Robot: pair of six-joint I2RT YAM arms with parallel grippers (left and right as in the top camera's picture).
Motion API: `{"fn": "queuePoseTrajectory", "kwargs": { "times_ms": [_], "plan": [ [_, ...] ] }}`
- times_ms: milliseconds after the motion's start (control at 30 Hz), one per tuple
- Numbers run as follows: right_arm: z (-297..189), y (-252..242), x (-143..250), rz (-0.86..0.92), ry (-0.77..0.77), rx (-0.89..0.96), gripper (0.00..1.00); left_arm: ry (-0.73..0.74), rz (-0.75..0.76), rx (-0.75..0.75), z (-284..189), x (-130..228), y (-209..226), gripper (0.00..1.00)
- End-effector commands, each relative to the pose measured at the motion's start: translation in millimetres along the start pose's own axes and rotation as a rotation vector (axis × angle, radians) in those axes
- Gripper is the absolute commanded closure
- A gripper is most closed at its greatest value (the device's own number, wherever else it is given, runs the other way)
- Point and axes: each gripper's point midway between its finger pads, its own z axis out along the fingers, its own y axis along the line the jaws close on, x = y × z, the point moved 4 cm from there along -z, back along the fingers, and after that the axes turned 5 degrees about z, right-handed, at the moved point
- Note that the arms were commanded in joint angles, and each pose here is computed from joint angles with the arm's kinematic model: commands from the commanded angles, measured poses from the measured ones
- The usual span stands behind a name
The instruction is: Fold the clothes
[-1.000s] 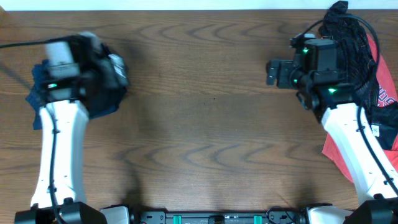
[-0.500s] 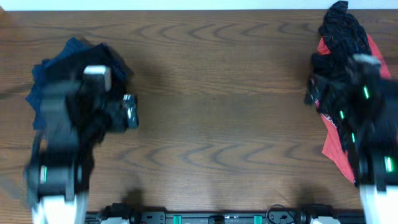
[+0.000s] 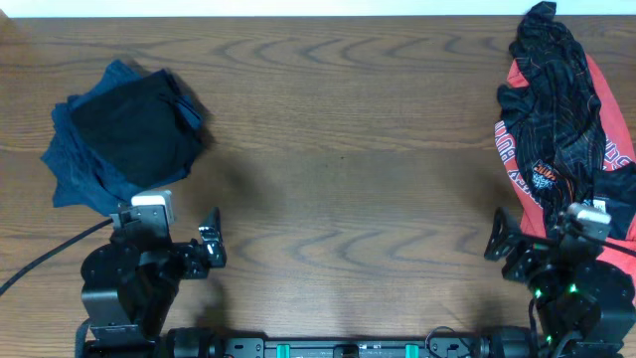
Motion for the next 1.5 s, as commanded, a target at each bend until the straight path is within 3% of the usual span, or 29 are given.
{"fn": "queuePoseTrajectory", "kwargs": {
  "times_ms": [0,167,567,800,1133,1333,1467],
  "plan": [
    [0.8,-7.6,19.9,0.005,0.087,0.038,0.01,0.033,-0.013,-0.009,-1.0,7.9,1.2,0.02],
    [-5.8,-19.5,53.3,-0.004,0.252,0.096,0.01,0.100,-0.021,-0.012,-2.0,21.7,1.5,0.02],
    [-7.3,-16.3,56.4,0.011,0.262,0.068,0.01,0.130,-0.025,-0.013,-2.7,27.9,1.6,0.02],
    [-3.1,-8.0,40.2,-0.155,0.045,-0.033,0.01,0.130,-0.025,-0.013,-2.7,27.9,1.6,0.02],
    [42.0,18.2,41.7,-0.335,-0.304,-0.272,0.01,0.130,-0.025,-0.013,-2.7,27.9,1.6,0.02],
    [71.6,23.9,55.4,-0.359,-0.439,-0.340,0.01,0.130,-0.025,-0.013,-2.7,27.9,1.6,0.02],
    [78.1,19.5,63.2,-0.428,-0.425,-0.303,0.01,0.130,-0.025,-0.013,-2.7,27.9,1.6,0.02]
  ]
}}
